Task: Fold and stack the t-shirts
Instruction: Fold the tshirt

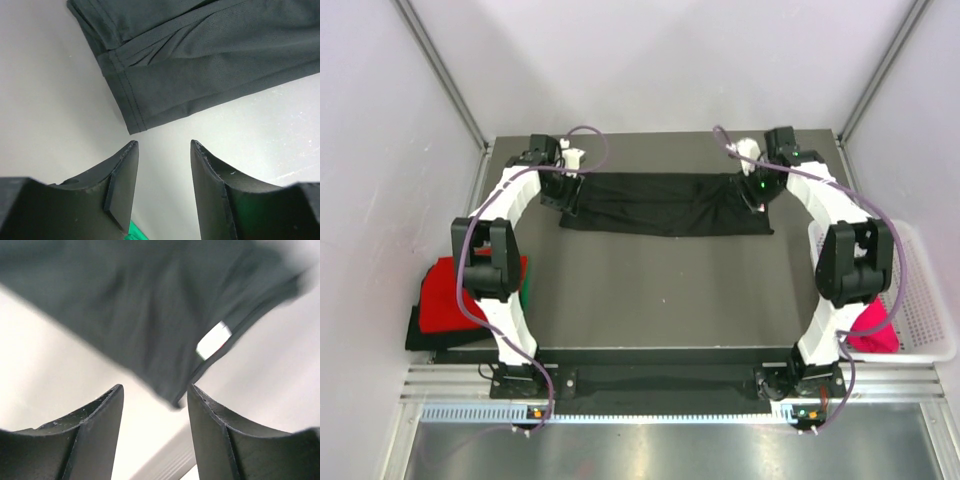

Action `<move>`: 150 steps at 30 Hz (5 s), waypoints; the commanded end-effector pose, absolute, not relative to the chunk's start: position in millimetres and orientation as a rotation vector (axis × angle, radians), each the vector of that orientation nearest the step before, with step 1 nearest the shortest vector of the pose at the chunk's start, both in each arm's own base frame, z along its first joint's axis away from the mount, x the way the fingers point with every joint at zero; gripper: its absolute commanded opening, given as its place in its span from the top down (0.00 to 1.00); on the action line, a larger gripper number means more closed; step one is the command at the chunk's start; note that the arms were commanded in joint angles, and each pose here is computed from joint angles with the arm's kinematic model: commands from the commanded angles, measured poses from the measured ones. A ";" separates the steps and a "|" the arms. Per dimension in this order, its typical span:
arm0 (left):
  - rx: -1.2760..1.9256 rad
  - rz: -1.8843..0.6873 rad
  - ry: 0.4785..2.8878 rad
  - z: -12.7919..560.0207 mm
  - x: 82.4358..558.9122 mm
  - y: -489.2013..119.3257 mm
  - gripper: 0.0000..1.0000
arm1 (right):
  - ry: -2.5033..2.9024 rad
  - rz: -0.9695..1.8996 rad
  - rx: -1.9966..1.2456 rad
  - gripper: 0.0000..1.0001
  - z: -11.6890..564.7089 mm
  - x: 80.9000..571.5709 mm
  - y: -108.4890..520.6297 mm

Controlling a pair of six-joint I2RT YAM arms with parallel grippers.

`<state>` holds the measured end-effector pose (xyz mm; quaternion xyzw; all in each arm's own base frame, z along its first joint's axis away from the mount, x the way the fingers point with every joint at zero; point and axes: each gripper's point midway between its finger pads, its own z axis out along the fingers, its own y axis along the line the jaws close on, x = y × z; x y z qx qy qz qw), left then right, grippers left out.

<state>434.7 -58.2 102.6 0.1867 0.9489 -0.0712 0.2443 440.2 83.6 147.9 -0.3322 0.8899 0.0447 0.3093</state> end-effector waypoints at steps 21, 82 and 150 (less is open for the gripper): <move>0.596 -0.152 2.598 74.1 464.5 -55.4 0.50 | 2.665 0.119 -0.917 0.48 50.9 402.9 24.5; 0.485 -0.221 2.819 26.4 438.3 -45.9 0.80 | 2.754 0.192 -0.903 0.98 35.5 343.0 14.1; 1.037 -0.392 2.915 39.7 304.6 -65.2 0.35 | 2.689 -0.092 -0.657 0.96 77.7 478.4 -11.3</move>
